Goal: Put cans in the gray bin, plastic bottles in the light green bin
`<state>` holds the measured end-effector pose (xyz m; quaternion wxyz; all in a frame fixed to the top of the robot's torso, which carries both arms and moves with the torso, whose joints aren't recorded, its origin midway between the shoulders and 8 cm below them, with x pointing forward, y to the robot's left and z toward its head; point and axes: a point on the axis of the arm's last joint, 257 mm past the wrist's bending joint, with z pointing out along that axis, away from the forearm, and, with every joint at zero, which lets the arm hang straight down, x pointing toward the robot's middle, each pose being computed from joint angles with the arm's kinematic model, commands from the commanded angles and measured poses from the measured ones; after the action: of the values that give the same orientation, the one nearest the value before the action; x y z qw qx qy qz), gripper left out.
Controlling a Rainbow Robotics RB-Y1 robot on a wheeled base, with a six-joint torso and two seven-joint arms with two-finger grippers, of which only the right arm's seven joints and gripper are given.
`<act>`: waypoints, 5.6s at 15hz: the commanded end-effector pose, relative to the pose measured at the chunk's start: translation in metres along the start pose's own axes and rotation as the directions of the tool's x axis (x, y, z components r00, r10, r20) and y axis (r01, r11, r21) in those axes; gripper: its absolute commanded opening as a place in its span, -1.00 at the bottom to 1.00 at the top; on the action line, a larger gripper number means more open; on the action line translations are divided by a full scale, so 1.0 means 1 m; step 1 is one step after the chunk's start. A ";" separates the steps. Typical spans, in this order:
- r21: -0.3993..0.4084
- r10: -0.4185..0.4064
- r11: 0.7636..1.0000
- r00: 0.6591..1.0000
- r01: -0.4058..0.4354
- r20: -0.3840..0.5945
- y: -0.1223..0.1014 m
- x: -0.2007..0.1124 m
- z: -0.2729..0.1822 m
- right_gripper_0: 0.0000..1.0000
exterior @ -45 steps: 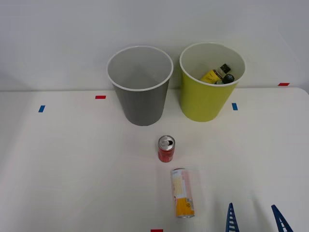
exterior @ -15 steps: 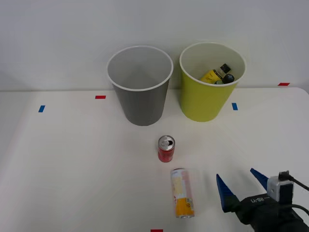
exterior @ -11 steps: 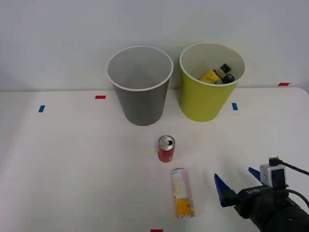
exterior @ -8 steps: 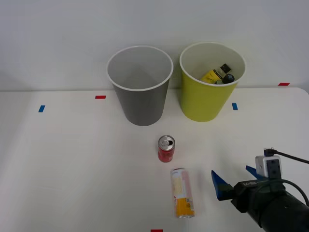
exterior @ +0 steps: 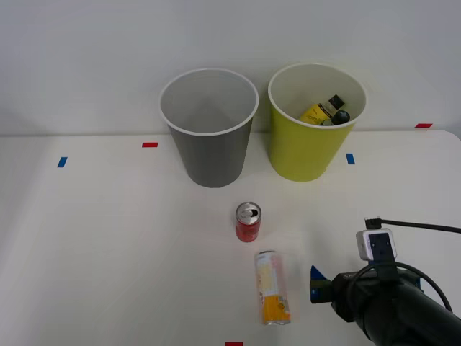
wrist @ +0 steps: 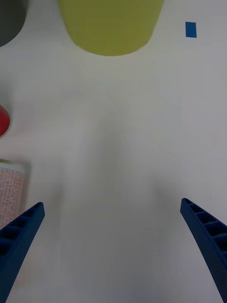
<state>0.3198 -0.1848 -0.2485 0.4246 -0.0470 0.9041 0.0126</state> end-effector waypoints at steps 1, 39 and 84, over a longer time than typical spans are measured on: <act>-0.022 -0.025 0.999 0.998 0.024 -0.062 0.020 0.002 0.000 1.00; -0.118 0.079 0.982 0.887 -0.147 -0.455 0.111 0.033 0.031 1.00; -0.058 0.023 0.997 0.902 -0.053 -0.432 0.120 0.032 0.066 1.00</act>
<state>0.3390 -0.0636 -0.3174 0.2119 -0.0448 0.9754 0.0409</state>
